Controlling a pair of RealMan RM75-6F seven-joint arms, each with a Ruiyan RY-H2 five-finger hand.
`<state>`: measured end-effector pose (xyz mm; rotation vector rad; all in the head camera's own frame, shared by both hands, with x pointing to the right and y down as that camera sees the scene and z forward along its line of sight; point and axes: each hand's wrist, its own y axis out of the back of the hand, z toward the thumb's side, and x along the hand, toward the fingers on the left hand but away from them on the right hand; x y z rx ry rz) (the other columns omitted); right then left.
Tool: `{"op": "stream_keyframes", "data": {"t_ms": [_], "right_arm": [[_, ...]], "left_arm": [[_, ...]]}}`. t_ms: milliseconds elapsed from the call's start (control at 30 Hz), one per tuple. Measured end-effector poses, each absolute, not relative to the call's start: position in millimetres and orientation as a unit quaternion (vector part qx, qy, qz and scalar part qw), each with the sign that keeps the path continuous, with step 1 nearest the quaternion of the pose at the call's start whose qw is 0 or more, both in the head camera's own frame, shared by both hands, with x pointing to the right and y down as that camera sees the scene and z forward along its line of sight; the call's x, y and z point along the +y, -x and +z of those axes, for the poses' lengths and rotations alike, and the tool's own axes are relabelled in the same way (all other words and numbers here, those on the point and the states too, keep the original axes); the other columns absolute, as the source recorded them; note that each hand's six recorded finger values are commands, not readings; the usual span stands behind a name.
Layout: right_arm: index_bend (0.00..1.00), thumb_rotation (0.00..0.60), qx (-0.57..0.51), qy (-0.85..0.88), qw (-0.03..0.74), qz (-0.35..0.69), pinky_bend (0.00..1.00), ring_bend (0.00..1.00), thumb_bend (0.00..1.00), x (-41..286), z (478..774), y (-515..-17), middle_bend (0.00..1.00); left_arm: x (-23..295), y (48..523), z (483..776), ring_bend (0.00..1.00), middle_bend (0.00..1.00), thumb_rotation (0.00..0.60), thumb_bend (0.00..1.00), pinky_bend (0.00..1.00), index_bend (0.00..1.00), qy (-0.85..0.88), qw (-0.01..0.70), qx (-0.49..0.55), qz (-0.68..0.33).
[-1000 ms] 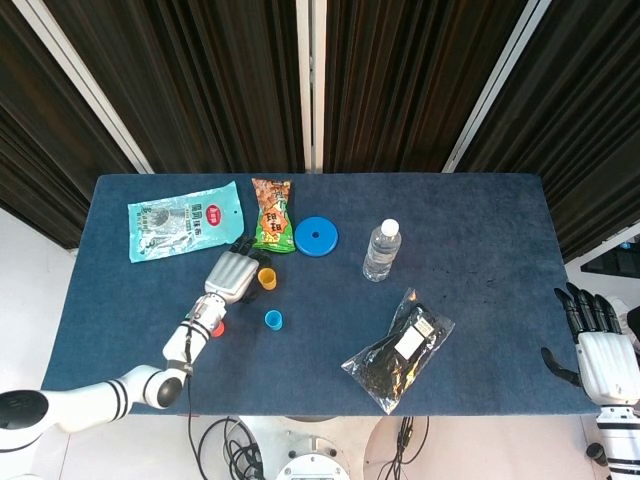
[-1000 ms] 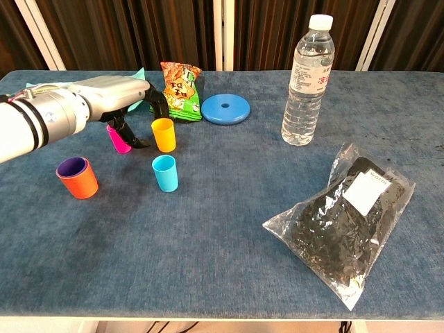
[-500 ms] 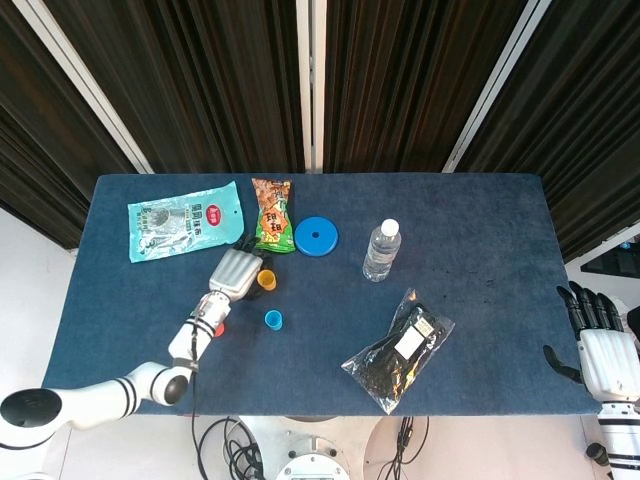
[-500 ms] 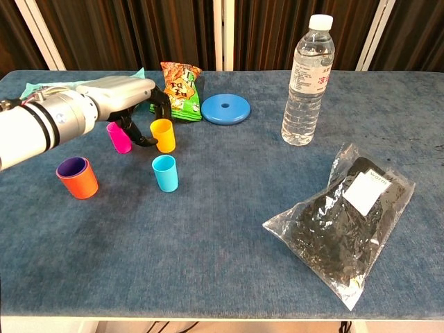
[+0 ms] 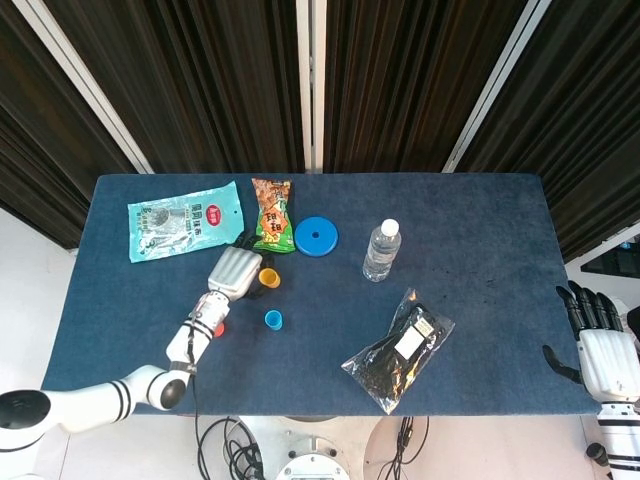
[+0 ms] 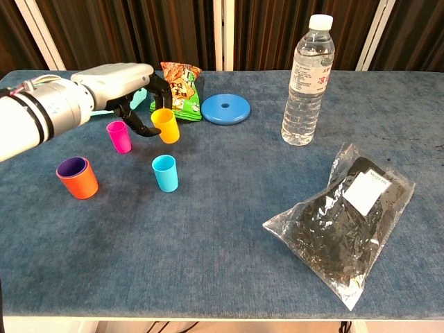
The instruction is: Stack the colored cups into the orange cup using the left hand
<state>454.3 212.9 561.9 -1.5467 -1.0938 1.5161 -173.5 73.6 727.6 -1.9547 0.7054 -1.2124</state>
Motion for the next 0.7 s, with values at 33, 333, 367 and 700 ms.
{"op": "stream_keyframes", "data": {"t_ms": [33,333,367,700], "right_arm": [[0.0,0.6,-0.422,0.597,0.35,0.585,0.0,0.0,0.24,212.6,561.6,-454.1,0.0],[0.0,0.6,-0.417,0.602,0.35,0.584,0.0,0.0,0.24,212.2,564.0,-451.8,0.0],[0.0,0.6,-0.416,0.603,0.35,0.584,0.0,0.0,0.24,212.2,564.6,-451.6,0.0],[0.0,0.6,-0.412,0.606,0.352,0.582,0.0,0.0,0.24,211.2,565.9,-446.5,0.0]], "left_arm": [[74.1,173.0,722.2,0.11,0.47,0.6,0.28,0.05,0.52,0.76,0.359,0.277,-0.466],[93.4,207.0,655.4,0.17,0.5,0.6,0.28,0.05,0.53,0.747,0.37,0.306,-0.459],[99.2,220.7,648.7,0.17,0.5,0.6,0.28,0.06,0.54,0.74,0.37,0.31,-0.469],[152.9,292.3,637.2,0.17,0.51,0.6,0.28,0.05,0.54,0.712,0.35,0.314,-0.521]]}}
